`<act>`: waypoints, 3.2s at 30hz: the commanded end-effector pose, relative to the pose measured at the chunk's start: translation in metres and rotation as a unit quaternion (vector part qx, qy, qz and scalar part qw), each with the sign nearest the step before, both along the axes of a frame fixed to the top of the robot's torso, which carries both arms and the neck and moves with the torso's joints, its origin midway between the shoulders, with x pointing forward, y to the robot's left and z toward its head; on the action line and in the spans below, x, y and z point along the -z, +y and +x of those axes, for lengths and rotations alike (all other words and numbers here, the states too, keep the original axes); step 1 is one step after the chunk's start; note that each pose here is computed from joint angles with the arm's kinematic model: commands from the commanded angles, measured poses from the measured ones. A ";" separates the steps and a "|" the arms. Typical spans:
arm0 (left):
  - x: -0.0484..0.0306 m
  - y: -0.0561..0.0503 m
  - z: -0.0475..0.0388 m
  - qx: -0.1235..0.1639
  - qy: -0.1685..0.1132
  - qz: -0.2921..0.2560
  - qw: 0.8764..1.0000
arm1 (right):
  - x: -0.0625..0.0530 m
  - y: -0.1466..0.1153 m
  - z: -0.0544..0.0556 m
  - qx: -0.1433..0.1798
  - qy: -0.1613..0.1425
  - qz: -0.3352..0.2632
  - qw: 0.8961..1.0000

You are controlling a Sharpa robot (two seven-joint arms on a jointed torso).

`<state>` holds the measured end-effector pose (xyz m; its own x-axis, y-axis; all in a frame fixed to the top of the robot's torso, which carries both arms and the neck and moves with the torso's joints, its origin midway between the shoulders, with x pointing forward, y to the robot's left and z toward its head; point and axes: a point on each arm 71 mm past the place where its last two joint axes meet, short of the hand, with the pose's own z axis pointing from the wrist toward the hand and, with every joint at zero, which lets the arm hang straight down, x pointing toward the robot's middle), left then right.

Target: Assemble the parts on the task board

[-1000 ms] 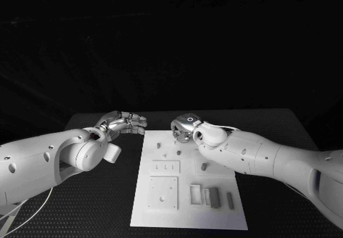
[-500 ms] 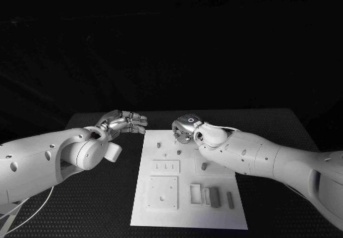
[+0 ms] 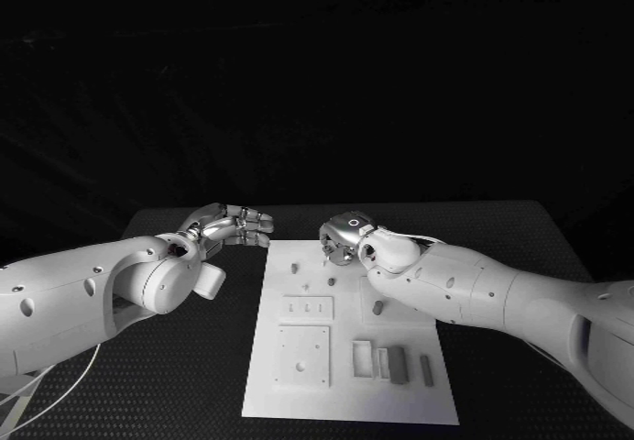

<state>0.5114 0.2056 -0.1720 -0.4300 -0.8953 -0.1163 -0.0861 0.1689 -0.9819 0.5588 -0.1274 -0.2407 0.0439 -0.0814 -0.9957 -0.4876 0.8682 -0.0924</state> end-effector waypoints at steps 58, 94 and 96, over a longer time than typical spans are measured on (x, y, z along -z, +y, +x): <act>-0.0018 -0.002 0.0001 0.007 -0.001 -0.006 1.000 | 0.003 -0.005 0.004 0.027 0.023 0.030 0.999; -0.0052 0.009 -0.0018 0.011 -0.012 -0.017 1.000 | -0.045 -0.085 -0.009 0.073 0.054 0.121 0.988; -0.0058 0.010 -0.0014 0.009 -0.014 -0.017 1.000 | -0.050 -0.093 -0.010 0.070 0.065 0.110 0.989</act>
